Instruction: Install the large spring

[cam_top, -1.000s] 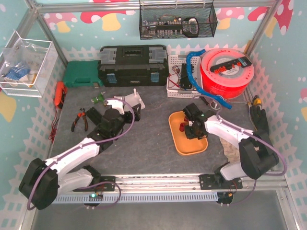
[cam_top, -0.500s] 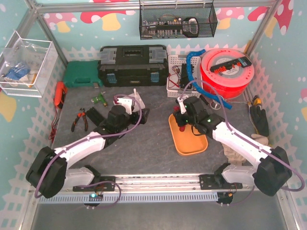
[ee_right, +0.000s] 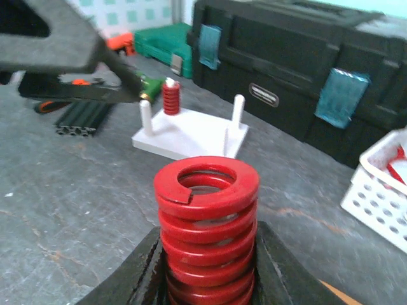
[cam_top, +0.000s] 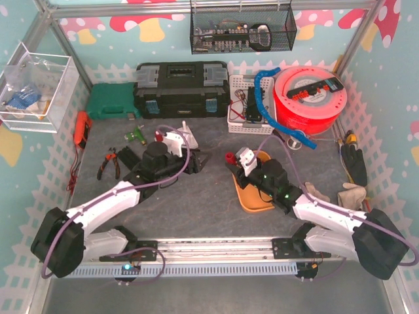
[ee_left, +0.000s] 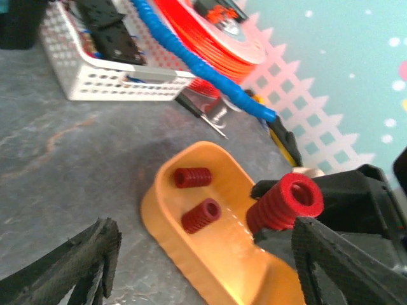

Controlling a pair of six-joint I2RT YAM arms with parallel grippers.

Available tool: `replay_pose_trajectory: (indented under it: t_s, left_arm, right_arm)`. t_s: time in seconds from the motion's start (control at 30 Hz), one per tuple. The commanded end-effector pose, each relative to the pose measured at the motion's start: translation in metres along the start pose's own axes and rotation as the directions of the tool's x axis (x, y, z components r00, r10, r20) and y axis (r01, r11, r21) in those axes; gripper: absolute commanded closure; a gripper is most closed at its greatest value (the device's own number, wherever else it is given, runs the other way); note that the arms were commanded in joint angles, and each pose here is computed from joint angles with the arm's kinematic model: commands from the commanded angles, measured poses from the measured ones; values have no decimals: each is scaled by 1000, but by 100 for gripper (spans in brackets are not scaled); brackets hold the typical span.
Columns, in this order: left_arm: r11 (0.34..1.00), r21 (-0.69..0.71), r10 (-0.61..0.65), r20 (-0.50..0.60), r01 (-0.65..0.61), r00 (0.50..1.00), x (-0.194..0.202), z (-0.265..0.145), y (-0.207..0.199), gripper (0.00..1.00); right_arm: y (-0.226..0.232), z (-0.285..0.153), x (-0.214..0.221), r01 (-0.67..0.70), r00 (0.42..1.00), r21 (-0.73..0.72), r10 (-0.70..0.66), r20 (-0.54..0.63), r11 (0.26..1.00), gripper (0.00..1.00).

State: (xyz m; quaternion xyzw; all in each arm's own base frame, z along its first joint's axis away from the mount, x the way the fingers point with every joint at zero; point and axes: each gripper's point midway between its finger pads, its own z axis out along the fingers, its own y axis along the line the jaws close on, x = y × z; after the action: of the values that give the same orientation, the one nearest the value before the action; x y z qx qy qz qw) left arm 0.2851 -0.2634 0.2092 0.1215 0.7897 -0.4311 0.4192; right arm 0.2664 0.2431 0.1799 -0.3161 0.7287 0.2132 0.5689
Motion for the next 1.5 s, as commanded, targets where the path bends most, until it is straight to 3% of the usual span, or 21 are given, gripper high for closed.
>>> replay_pose_trajectory:
  t_s: [0.0,0.13,0.43,1.13,1.3,1.47]
  left_arm:
    - [989,149,7,-58,2,998,-3,-2,-41,31]
    - [991,112,85,-97,-74,992,-1,10,-53,41]
    - [987,-37,150,-147,-157,978,0,31,-58,37]
    - [991,55,129,-265,-118,956,28,56,-73,40]
    - [992,31,130,-263,-126,956,29,57,-67,46]
    - [991,16,131,-258,-132,957,28,58,-64,59]
  right_arm:
    - [16,-14,-56,116,954,-26,-104,281,993,86]
    - [25,-17,-47,113,948,-52,-92,305,992,87]
    - [24,-10,-32,76,961,-31,-64,270,997,88]
    - [17,-3,-25,9,973,-4,-8,230,1000,88]
    - [17,-2,-24,9,974,-4,-8,228,1000,88]
    - [17,1,-22,9,977,-4,-8,212,1000,87]
